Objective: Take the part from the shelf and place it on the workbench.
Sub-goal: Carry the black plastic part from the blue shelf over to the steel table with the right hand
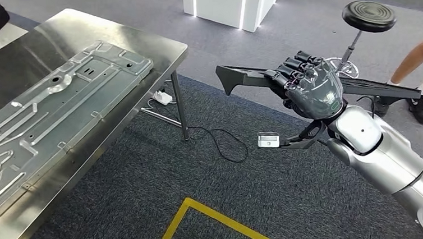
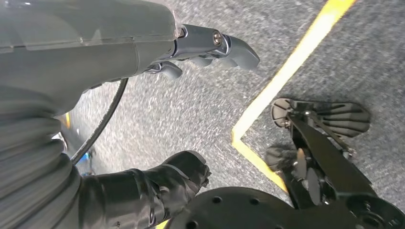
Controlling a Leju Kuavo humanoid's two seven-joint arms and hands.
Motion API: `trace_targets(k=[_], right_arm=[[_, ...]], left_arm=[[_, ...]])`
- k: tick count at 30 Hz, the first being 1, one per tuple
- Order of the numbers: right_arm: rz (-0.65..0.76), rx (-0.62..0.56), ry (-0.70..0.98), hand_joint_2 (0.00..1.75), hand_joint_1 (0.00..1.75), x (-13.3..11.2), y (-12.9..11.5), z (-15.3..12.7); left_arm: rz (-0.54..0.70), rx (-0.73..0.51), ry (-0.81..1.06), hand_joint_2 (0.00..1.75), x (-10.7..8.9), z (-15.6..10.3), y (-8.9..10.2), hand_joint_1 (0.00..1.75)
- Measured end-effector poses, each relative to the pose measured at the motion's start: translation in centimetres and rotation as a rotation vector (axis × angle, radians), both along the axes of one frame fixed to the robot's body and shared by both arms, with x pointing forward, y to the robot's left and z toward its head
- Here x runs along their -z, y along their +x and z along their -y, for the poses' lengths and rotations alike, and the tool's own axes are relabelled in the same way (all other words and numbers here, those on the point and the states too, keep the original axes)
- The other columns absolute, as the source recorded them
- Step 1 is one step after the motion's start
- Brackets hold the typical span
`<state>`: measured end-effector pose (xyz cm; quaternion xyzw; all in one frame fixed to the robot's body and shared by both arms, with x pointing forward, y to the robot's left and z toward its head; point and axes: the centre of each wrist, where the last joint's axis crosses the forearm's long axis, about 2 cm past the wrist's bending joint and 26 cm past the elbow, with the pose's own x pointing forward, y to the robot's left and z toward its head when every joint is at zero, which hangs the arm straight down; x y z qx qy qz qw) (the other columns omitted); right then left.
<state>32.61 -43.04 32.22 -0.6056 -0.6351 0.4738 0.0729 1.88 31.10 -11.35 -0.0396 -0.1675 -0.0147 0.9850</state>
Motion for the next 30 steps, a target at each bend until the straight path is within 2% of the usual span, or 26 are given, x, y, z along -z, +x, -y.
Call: trace_targets(k=[8,30], right_arm=[[-0.053,0.001,0.012,1.75,1.75,-2.0,0.2,0.4],[-0.034,0.016,-0.034,1.75,1.75,-2.8,0.2,0.8]], left_arm=[[-0.018,0.006,0.013,1.75,0.0,0.0,-0.2,0.00],[-0.027,0.007,0.014,1.75,0.0,0.0,-0.1,0.00]])
